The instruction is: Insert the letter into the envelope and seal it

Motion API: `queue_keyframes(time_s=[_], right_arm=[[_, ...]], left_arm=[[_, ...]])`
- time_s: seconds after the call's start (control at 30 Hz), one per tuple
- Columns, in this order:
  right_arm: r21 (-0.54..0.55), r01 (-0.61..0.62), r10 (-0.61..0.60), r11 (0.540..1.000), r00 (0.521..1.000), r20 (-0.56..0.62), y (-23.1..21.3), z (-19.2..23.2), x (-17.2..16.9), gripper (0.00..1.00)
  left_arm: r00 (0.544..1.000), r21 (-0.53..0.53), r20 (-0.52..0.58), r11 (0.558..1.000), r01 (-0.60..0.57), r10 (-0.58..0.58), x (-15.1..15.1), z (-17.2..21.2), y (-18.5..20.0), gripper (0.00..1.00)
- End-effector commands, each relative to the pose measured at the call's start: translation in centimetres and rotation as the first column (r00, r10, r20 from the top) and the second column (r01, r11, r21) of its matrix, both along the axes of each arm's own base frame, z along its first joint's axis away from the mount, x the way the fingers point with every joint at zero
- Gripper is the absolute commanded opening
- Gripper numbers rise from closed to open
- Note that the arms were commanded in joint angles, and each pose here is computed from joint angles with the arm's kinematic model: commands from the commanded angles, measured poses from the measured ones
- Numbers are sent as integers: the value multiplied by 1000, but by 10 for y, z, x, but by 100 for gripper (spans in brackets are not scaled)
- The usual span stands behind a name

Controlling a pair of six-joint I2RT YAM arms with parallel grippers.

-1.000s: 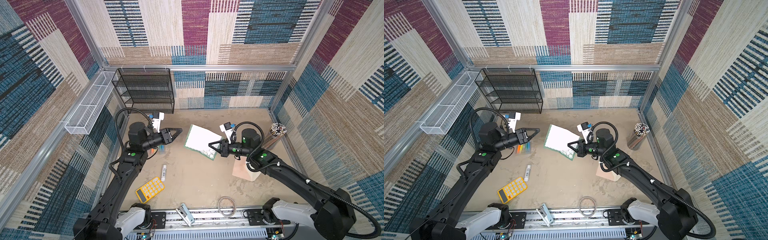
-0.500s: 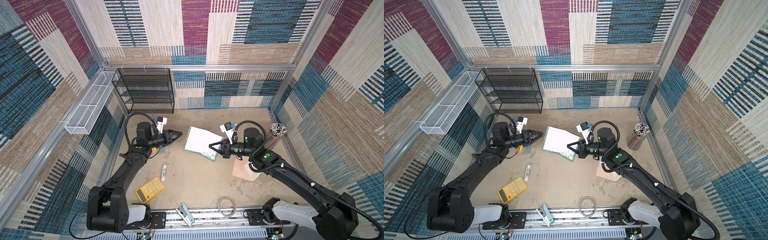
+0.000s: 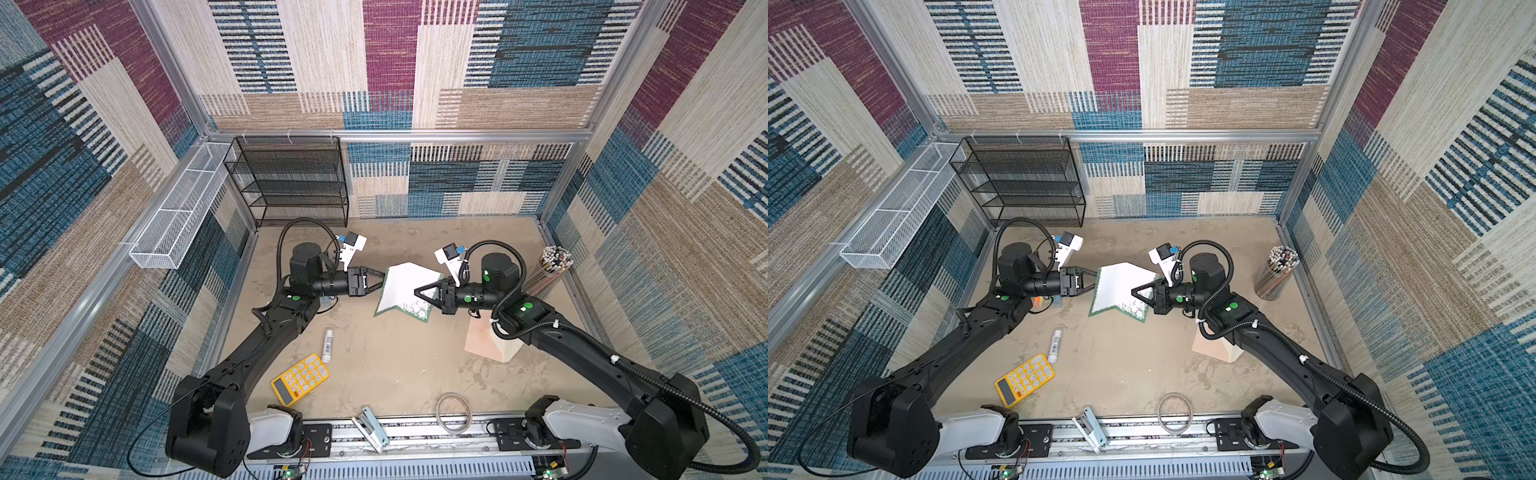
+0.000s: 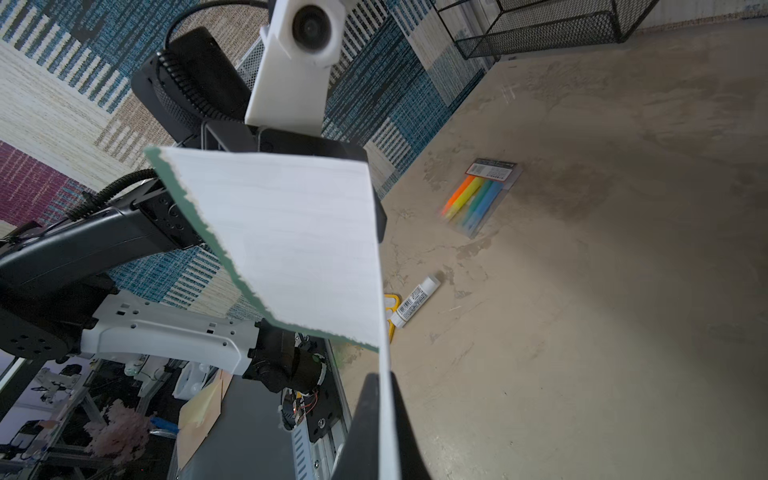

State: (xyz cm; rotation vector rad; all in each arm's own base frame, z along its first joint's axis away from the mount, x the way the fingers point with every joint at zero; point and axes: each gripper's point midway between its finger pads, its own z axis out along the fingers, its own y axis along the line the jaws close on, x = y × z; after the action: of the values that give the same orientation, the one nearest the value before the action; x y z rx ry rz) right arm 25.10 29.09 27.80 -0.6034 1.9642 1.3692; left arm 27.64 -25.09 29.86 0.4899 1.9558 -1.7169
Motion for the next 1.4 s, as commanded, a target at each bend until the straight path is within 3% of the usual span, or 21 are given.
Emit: queue_keyframes(time_s=[0.0,0.27,0.57,1.37], right_arm=[[44,-10,9,999,1000,26,3,13,1,0],[69,-26,25,997,1000,13,5,11,-1,0],[83,-45,45,996,999,5,7,12,-4,0],[84,-53,57,995,997,-42,13,3,2,0]], left_arm=[[999,-4,24,999,39,-38,-7,2,-8,60],[998,-37,16,997,62,-61,-8,0,-20,63],[997,-42,14,996,82,-82,-10,-2,-28,60],[997,-66,5,995,71,-71,-4,-4,-32,27]])
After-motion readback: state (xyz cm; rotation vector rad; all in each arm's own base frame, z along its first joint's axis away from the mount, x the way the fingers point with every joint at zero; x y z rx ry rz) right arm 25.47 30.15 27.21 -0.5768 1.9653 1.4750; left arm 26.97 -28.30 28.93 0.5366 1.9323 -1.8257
